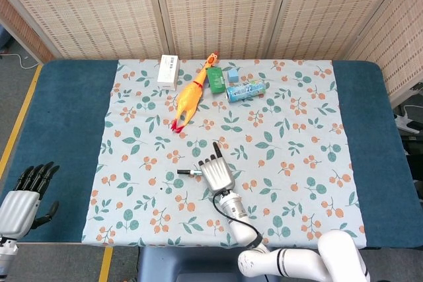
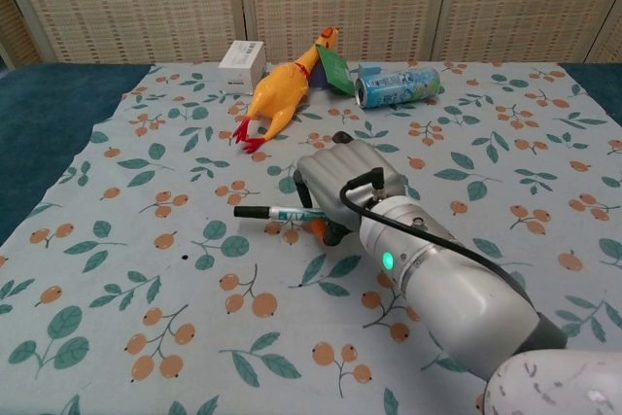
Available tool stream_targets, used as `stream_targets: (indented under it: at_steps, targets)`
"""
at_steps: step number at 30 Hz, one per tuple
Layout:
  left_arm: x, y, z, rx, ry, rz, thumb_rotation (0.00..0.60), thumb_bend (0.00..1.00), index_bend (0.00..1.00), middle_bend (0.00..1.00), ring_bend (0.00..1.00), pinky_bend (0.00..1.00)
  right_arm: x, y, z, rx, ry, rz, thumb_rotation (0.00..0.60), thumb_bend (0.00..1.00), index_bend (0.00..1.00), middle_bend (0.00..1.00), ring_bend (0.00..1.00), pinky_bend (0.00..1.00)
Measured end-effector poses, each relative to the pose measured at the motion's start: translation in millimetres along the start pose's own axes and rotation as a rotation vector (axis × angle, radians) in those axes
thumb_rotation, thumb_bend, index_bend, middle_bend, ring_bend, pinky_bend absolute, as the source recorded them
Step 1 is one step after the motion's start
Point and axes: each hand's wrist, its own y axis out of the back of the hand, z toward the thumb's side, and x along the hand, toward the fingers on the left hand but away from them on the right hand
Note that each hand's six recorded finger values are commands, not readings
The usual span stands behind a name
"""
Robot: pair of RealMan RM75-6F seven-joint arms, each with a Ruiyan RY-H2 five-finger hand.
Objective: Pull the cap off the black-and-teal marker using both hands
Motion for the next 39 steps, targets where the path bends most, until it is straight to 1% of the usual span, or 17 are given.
stream_targets:
  at_steps: [2,5,8,10,11,13,15,19,22,24,26,28,33,36,39]
  targets:
    - [0,0,1,-0.003,-0.007,0.007,0.600,0.43,0.00,0.00,0.00,0.08,4,-1,-3,-0.045,0.012,-0.019,0.600,0.49,0.92,0.80,0.43,0.00]
    - [2,0,3,-0.018,-0.022,0.014,0.600,0.44,0.01,0.02,0.01,0.19,9,-1,-11,-0.107,0.021,-0.045,0.600,0.49,0.93,0.81,0.44,0.00]
    - [6,-1,11,-0.096,-0.060,0.012,0.600,0.44,0.04,0.08,0.08,0.30,13,4,-24,-0.196,0.026,-0.086,0.600,0.49,0.93,0.81,0.44,0.00]
    - [10,-1,17,-0.182,-0.095,0.007,0.600,0.44,0.07,0.13,0.14,0.36,15,10,-36,-0.272,0.029,-0.114,0.600,0.49,0.93,0.81,0.44,0.00]
    - [13,0,21,-0.223,-0.113,0.004,0.600,0.44,0.09,0.17,0.17,0.38,16,13,-41,-0.305,0.030,-0.125,0.600,0.49,0.93,0.81,0.44,0.00]
    - [22,3,33,-0.318,-0.158,-0.007,0.600,0.44,0.13,0.28,0.26,0.43,18,20,-54,-0.377,0.032,-0.150,0.600,0.49,0.93,0.81,0.44,0.00]
    - [30,8,48,-0.400,-0.200,-0.026,0.600,0.44,0.17,0.42,0.39,0.52,19,28,-65,-0.442,0.035,-0.172,0.600,0.49,0.93,0.81,0.44,0.00]
    - [42,14,81,-0.475,-0.254,-0.075,0.600,0.44,0.19,0.59,0.56,0.67,19,44,-83,-0.540,0.048,-0.209,0.600,0.49,0.93,0.81,0.44,0.00]
    - [54,17,101,-0.487,-0.260,-0.095,0.600,0.44,0.24,0.73,0.67,0.76,20,54,-87,-0.585,0.084,-0.230,0.600,0.49,0.93,0.81,0.44,0.00]
    - [65,20,109,-0.467,-0.246,-0.087,0.600,0.44,0.28,0.81,0.73,0.81,21,58,-85,-0.613,0.117,-0.239,0.600,0.49,0.93,0.81,0.44,0.00]
    - [74,21,115,-0.442,-0.234,-0.076,0.600,0.44,0.31,0.87,0.77,0.83,22,60,-82,-0.634,0.147,-0.243,0.600,0.49,0.93,0.81,0.44,0.00]
    - [84,21,124,-0.404,-0.222,-0.063,0.600,0.44,0.33,0.88,0.79,0.84,22,56,-75,-0.643,0.175,-0.239,0.600,0.49,0.93,0.81,0.44,0.00]
    - [106,19,147,-0.316,-0.195,-0.035,0.600,0.44,0.33,0.93,0.84,0.85,20,44,-52,-0.632,0.196,-0.233,0.600,0.49,0.93,0.81,0.44,0.00]
    - [114,19,165,-0.303,-0.190,-0.035,0.600,0.44,0.33,0.94,0.85,0.86,19,42,-38,-0.630,0.209,-0.245,0.600,0.49,0.93,0.81,0.44,0.00]
    - [115,19,184,-0.323,-0.202,-0.048,0.600,0.43,0.33,0.95,0.85,0.86,17,43,-26,-0.644,0.217,-0.259,0.600,0.49,0.93,0.81,0.44,0.00]
